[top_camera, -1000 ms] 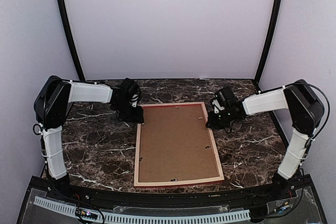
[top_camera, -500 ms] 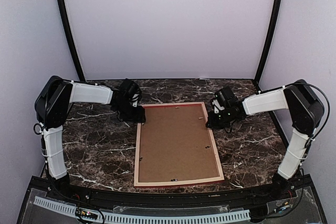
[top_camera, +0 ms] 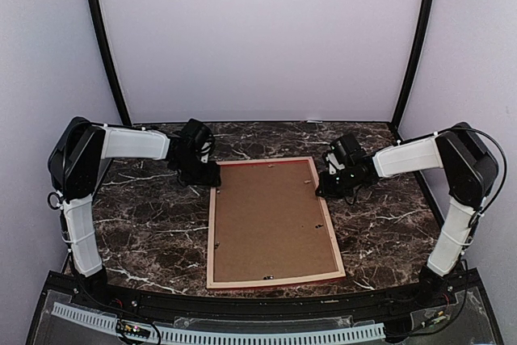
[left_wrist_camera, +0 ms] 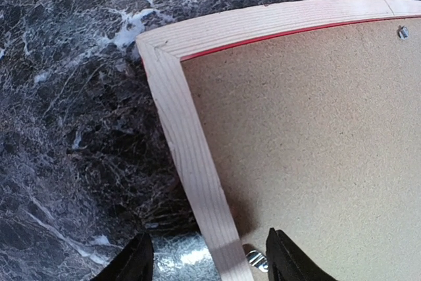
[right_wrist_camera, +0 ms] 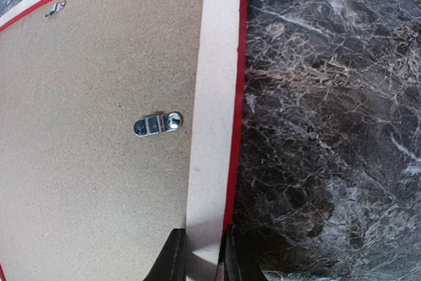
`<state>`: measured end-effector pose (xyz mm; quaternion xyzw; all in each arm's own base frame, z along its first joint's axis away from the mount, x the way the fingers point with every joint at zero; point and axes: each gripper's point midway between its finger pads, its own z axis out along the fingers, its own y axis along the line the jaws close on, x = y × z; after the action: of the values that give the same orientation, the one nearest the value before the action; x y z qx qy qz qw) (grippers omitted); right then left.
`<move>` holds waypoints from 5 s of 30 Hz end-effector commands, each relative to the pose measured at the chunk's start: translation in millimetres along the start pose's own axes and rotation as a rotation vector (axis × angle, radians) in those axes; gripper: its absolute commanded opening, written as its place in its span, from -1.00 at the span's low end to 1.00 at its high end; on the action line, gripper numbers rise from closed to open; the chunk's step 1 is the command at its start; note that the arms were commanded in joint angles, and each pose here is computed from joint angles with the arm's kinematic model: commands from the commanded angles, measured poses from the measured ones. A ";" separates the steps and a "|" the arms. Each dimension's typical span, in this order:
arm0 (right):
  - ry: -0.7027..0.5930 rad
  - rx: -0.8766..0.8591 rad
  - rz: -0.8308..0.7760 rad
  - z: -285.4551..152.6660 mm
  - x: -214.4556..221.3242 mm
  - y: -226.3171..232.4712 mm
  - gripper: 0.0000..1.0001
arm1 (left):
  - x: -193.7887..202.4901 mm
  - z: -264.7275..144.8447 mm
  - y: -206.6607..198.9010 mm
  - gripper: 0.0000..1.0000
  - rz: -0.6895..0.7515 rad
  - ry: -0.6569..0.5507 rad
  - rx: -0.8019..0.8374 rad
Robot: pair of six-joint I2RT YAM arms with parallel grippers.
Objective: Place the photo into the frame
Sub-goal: Press the fastener onto the backboard.
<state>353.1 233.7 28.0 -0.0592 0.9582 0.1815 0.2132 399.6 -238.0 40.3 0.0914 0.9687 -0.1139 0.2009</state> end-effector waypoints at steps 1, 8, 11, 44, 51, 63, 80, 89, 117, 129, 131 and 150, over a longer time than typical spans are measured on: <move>0.133 -0.001 0.007 14.6 41.8 -8.7 -0.92 | 8.4 -2.1 -2.1 0.20 0.012 0.028 0.003; 0.132 -0.005 0.009 14.7 42.0 -8.1 -0.92 | 18.6 7.7 -6.0 0.19 0.023 0.066 0.003; 0.134 -0.003 0.011 15.2 43.3 -9.1 -0.92 | 22.5 11.7 -5.7 0.16 0.024 0.079 -0.003; 0.136 -0.004 0.003 17.3 37.6 -6.2 -0.93 | 58.4 -0.3 -23.8 -0.52 0.048 0.205 0.126; 0.139 -0.004 0.006 18.3 40.8 -7.4 -0.94 | 59.7 -6.7 -26.9 -0.54 0.043 0.225 0.178; 0.142 0.006 0.008 17.7 43.6 -10.6 -0.94 | 32.8 -20.8 -28.9 0.03 0.022 0.132 0.187; 0.099 0.036 0.025 11.5 31.0 -13.8 -0.99 | 22.6 -55.4 -26.1 0.75 0.002 -0.018 0.183; 0.066 0.042 0.093 5.5 25.8 -22.4 -1.00 | 58.3 -56.2 -45.9 0.82 0.081 0.018 0.136; 0.091 -0.021 0.131 1.3 48.6 -22.4 -1.00 | 192.2 -62.0 -78.2 0.86 0.188 0.249 0.092; 0.099 -0.021 0.125 2.7 49.6 -22.7 -1.00 | 203.1 -56.7 -67.3 0.29 0.240 0.292 0.042; 0.102 -0.021 0.124 2.9 50.3 -22.7 -1.00 | 205.1 -56.3 -64.3 0.23 0.244 0.298 0.033; 0.097 -0.032 0.118 1.1 49.6 -20.8 -1.00 | 226.7 -51.9 -68.0 -0.03 0.248 0.351 0.110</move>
<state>347.8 222.4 27.6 -0.0245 0.9491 0.2130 0.2308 181.7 -277.3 21.2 0.2345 0.9595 -0.1360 0.0771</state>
